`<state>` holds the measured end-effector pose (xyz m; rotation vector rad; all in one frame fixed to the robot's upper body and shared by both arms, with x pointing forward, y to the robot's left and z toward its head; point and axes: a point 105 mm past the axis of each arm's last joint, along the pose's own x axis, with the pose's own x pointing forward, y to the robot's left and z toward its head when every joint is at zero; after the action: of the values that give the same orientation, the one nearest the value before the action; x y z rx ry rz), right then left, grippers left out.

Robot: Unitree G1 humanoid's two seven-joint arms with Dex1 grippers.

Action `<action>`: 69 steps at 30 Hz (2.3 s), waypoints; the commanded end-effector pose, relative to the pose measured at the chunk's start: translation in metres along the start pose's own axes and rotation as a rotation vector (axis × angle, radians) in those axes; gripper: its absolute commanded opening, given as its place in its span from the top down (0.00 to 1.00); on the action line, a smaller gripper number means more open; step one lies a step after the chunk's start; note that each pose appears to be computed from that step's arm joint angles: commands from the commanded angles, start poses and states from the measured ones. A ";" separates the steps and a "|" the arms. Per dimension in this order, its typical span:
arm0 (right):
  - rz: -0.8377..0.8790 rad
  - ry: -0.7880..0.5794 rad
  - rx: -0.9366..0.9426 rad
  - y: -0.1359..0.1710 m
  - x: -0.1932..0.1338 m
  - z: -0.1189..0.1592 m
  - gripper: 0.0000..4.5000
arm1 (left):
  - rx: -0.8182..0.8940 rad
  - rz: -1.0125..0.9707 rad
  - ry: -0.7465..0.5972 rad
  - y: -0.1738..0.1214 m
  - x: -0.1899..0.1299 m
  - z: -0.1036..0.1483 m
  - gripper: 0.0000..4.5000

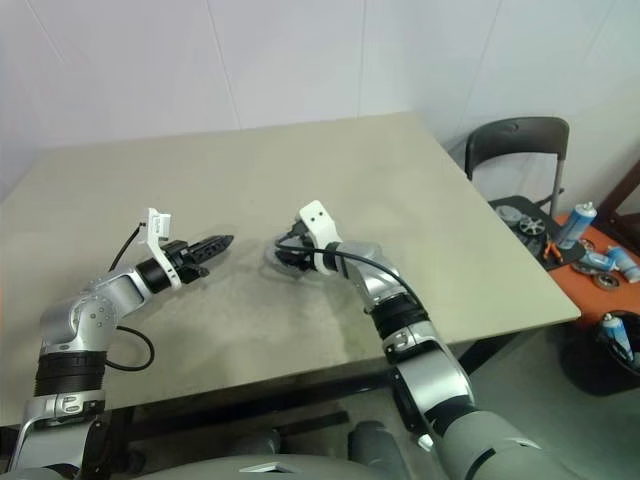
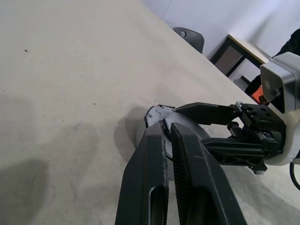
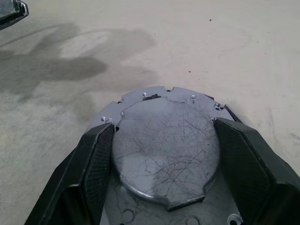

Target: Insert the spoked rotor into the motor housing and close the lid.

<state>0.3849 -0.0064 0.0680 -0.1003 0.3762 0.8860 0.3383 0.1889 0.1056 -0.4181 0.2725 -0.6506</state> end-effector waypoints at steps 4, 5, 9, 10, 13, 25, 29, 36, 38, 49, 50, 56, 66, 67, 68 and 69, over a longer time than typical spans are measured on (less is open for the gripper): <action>0.017 -0.025 0.007 0.000 -0.001 0.011 0.33 | 0.052 -0.014 -0.038 -0.005 0.001 0.017 0.93; 0.022 -0.033 0.012 0.000 -0.002 0.014 0.33 | 0.052 -0.014 -0.037 -0.005 0.000 0.017 0.93; 0.037 -0.061 -0.015 -0.002 -0.005 0.024 0.33 | 0.052 -0.010 -0.038 -0.005 0.000 0.017 0.93; 0.028 -0.071 -0.041 -0.003 -0.006 0.027 0.33 | 0.051 -0.010 -0.038 -0.005 0.000 0.016 0.93; 0.069 -0.100 -0.074 0.003 -0.009 0.037 0.33 | 0.045 -0.007 -0.042 -0.004 0.000 0.016 0.93; 0.078 0.001 -0.133 0.017 -0.001 -0.003 0.33 | 0.040 -0.003 -0.043 -0.004 -0.001 0.014 0.93; 0.040 0.011 -0.102 0.009 -0.001 -0.008 0.33 | 0.041 -0.001 -0.041 -0.004 -0.002 0.014 0.93; -0.008 0.025 -0.074 -0.003 -0.002 -0.015 0.33 | 0.040 -0.004 -0.042 -0.005 -0.001 0.014 0.93; -0.006 0.033 -0.078 -0.003 -0.002 -0.018 0.33 | 0.041 -0.004 -0.041 -0.006 0.000 0.013 0.93; -0.050 0.165 0.084 -0.013 -0.006 -0.067 0.33 | 0.032 -0.005 -0.033 -0.007 0.000 0.008 0.93; -0.045 0.170 0.081 -0.011 -0.005 -0.068 0.33 | 0.034 -0.009 -0.026 -0.009 0.001 0.006 0.93; -0.044 0.180 0.075 -0.006 -0.005 -0.074 0.33 | 0.055 -0.070 0.013 -0.023 0.022 0.002 0.93; -0.053 0.194 0.051 -0.013 -0.015 -0.079 0.33 | 0.156 -0.196 0.088 -0.051 0.090 0.008 0.93; -0.046 0.203 0.047 -0.012 -0.018 -0.082 0.33 | 0.161 -0.205 0.105 -0.052 0.094 0.006 0.93; -0.041 0.210 0.046 -0.012 -0.019 -0.085 0.33 | 0.164 -0.212 0.125 -0.052 0.097 0.003 0.93; -0.039 0.214 0.045 -0.012 -0.021 -0.086 0.33 | 0.167 -0.217 0.139 -0.051 0.099 0.000 0.93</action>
<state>0.3774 -0.0216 0.0474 -0.1319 0.3725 0.8780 0.3831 0.0904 0.1124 -0.2799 0.3246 -0.8950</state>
